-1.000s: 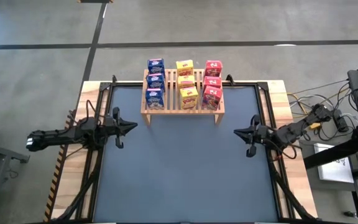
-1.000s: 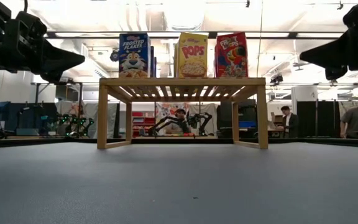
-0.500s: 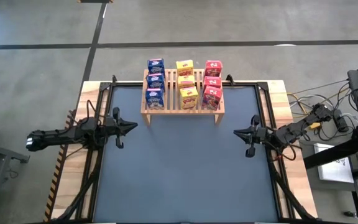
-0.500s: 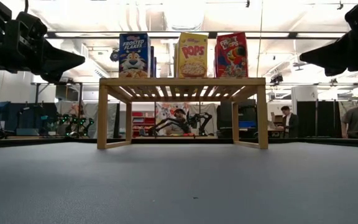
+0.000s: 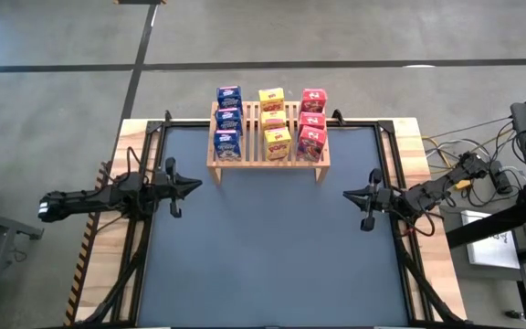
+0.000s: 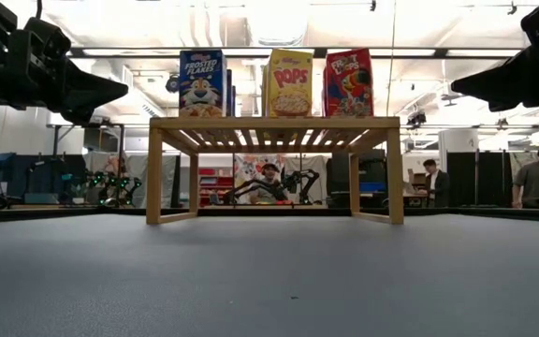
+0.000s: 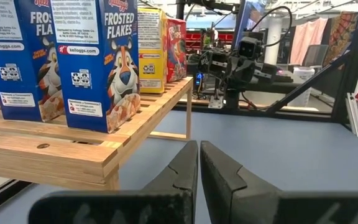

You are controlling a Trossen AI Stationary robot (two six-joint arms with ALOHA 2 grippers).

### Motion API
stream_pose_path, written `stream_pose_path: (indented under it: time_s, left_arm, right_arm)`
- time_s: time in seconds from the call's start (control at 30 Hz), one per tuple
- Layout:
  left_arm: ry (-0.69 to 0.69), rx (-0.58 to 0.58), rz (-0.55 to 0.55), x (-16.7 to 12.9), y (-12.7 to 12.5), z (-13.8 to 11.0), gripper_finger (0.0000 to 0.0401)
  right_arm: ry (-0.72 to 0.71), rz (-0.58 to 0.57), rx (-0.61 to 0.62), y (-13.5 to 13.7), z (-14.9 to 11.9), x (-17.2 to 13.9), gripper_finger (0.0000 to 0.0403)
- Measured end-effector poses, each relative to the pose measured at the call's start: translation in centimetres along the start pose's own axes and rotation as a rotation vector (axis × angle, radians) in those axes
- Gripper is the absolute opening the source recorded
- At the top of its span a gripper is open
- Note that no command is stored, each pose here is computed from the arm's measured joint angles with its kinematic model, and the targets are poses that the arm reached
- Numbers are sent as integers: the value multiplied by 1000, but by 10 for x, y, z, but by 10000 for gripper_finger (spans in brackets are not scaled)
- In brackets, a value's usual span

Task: Stack cereal on shelf
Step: Return to Home Position

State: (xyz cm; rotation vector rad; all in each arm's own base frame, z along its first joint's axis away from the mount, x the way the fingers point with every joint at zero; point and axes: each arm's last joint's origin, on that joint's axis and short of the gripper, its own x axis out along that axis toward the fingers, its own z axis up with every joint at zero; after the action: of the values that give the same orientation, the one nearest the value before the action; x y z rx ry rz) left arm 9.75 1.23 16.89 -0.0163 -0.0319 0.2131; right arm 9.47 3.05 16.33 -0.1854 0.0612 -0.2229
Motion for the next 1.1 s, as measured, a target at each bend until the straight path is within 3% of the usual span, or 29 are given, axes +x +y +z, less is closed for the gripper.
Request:
stream_pose_path:
  time_s: [1.1]
  left_arm:
    - [-10, -1, -5, 0, 0, 1, 1]
  right_arm:
    - [0, 0, 5, 0, 0, 0, 18]
